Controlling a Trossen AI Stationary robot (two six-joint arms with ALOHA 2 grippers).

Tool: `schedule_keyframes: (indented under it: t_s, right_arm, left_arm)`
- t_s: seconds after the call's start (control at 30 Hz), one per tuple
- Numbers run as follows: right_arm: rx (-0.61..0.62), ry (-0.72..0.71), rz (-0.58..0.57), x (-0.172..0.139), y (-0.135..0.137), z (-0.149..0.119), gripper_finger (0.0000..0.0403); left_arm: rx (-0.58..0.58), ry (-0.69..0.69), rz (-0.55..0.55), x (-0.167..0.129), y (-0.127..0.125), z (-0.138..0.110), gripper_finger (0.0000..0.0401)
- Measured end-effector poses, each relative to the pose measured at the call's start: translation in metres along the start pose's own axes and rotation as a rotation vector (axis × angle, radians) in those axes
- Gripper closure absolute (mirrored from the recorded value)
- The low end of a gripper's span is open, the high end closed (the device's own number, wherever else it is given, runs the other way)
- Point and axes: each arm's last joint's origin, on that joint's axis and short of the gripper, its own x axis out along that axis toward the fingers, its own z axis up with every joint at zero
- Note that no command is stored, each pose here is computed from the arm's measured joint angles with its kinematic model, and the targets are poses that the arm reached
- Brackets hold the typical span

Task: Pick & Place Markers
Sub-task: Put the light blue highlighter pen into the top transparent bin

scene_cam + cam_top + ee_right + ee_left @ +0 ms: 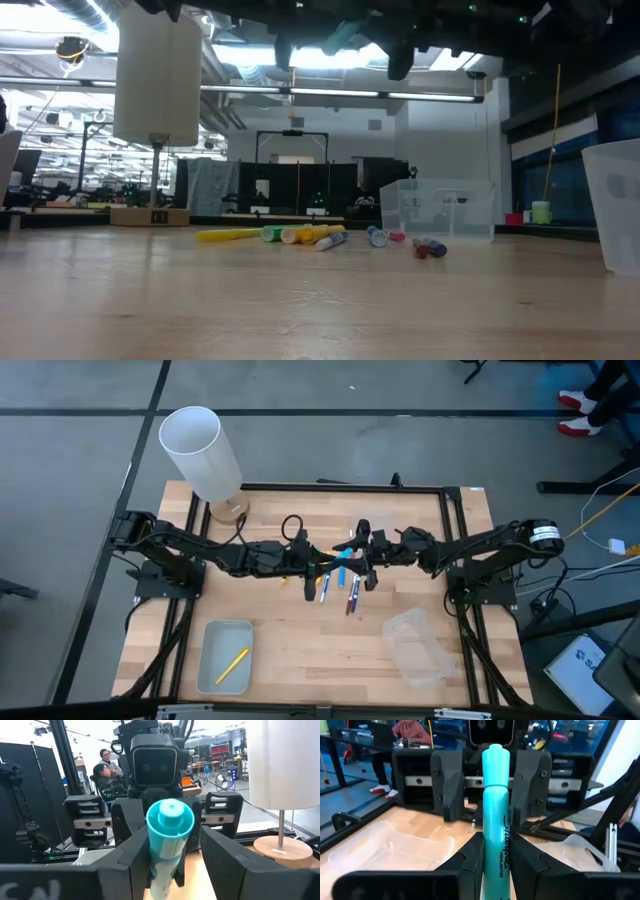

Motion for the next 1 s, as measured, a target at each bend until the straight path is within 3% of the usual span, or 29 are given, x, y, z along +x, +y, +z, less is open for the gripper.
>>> schedule_keyframes:
  t_s: [0.13,0.47,0.73,1.0]
  right_arm:
    - [-0.001,0.030,0.005,0.004,0.000,-0.002,0.0248]
    - [0.000,0.047,0.017,0.004,0.000,-0.001,0.0336]
    - [-0.017,0.076,0.007,0.003,0.000,-0.003,0.0339]
    - [-0.019,0.088,0.004,0.002,0.000,-0.003,0.0339]
  left_arm:
    - [0.006,0.014,0.015,0.000,0.000,-0.002,0.0334]
    - [0.015,0.031,0.026,0.000,0.001,-0.003,0.0327]
    - [0.028,0.067,0.059,-0.001,0.001,-0.007,0.0318]
    - [0.038,0.136,0.121,-0.002,0.004,-0.015,0.0251]
